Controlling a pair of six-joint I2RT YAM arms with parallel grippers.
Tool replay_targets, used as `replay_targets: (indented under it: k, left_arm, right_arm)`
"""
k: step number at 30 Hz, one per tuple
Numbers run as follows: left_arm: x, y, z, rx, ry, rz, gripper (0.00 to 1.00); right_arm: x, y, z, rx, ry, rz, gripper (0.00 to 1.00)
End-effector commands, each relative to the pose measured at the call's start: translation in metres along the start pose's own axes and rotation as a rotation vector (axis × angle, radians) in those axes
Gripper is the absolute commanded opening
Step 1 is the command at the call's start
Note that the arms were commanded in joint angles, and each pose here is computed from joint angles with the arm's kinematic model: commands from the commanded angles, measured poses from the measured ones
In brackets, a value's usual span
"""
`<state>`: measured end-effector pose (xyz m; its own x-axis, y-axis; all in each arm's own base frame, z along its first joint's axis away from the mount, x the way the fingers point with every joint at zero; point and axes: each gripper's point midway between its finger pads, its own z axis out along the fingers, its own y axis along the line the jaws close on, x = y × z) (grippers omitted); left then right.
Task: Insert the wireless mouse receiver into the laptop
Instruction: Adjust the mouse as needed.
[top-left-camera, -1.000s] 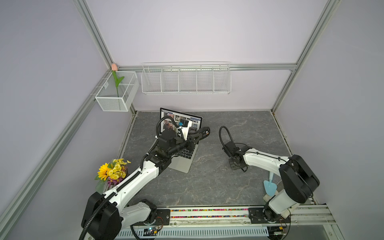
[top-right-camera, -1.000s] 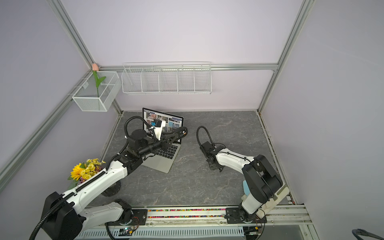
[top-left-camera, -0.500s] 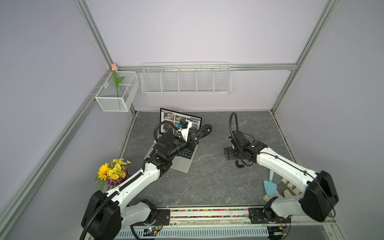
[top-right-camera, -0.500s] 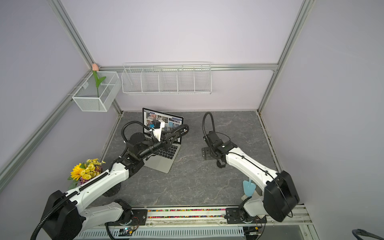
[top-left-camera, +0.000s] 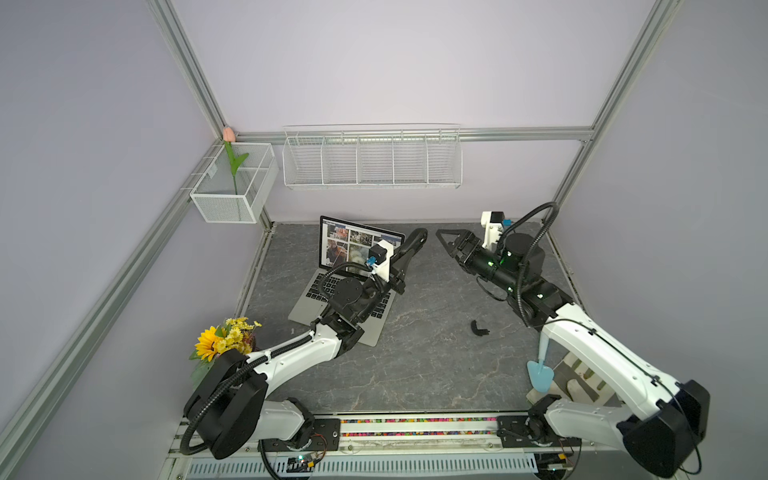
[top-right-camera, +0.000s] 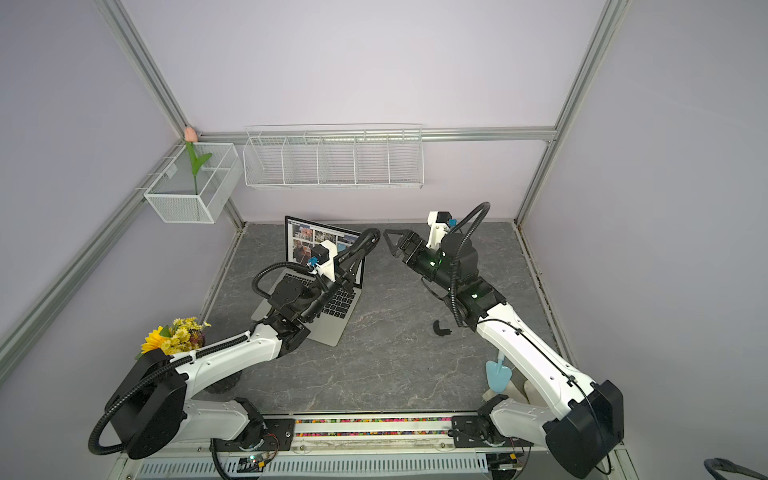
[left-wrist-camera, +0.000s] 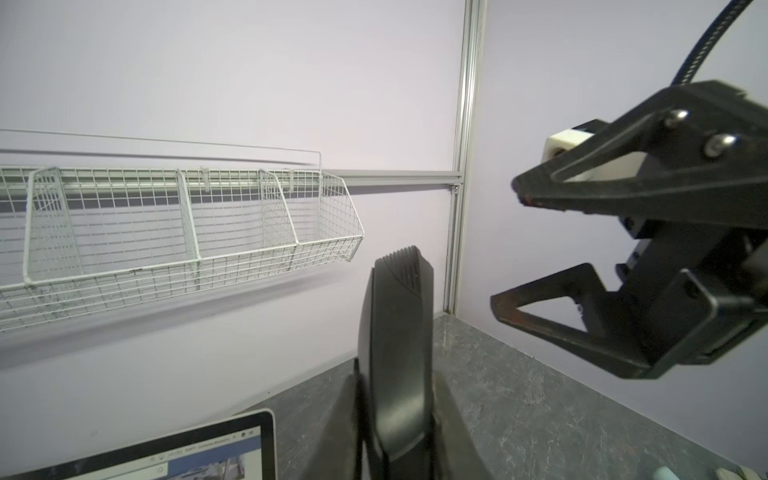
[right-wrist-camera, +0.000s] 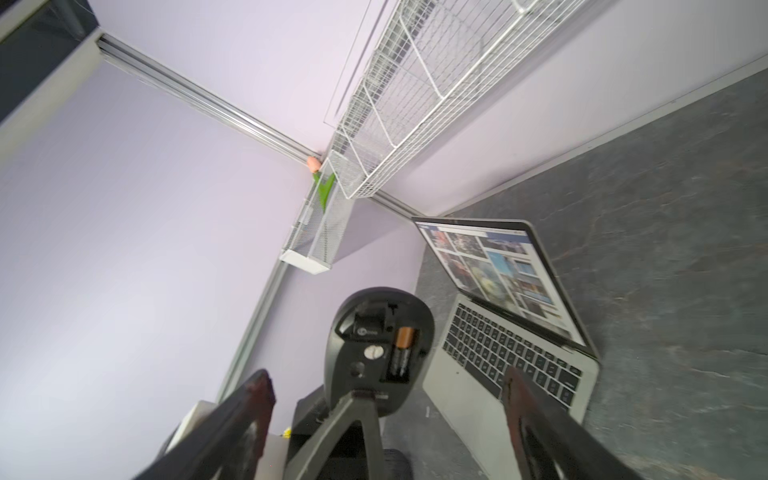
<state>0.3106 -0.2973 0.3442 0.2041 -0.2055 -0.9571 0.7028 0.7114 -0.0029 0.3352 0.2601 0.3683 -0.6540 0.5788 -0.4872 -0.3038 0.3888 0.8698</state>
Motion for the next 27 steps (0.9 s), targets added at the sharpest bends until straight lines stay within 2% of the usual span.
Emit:
replay_targets:
  k: [1,8,11,15,18,21,27]
  left_arm:
    - [-0.043,-0.008,0.002,0.032,-0.164,0.026,0.00]
    - [-0.042,-0.020,0.001,0.106,-0.183,0.027,0.00]
    - [-0.041,-0.024,0.002,0.129,-0.184,0.019,0.00]
    - [-0.040,-0.026,0.003,0.142,-0.191,0.010,0.00]
    - [-0.040,-0.027,0.004,0.148,-0.193,0.008,0.00]
    - [-0.038,-0.025,0.005,0.137,-0.190,0.009,0.00]
    - [-0.035,-0.025,0.005,0.132,-0.176,0.007,0.00]
  right_arm:
    - [-0.003,0.029,0.006,-0.128,0.004,0.069,0.89]
    - [-0.002,0.033,0.016,-0.155,0.012,0.052,0.89]
    - [0.002,0.048,0.023,-0.231,0.054,0.041,0.89]
    - [0.008,0.050,0.033,-0.233,0.092,0.031,0.89]
    - [0.009,0.045,0.036,-0.224,0.092,0.034,0.99]
    - [0.010,0.045,0.035,-0.218,0.090,0.025,0.89]
    - [0.009,0.039,0.031,-0.157,0.078,-0.063,0.63]
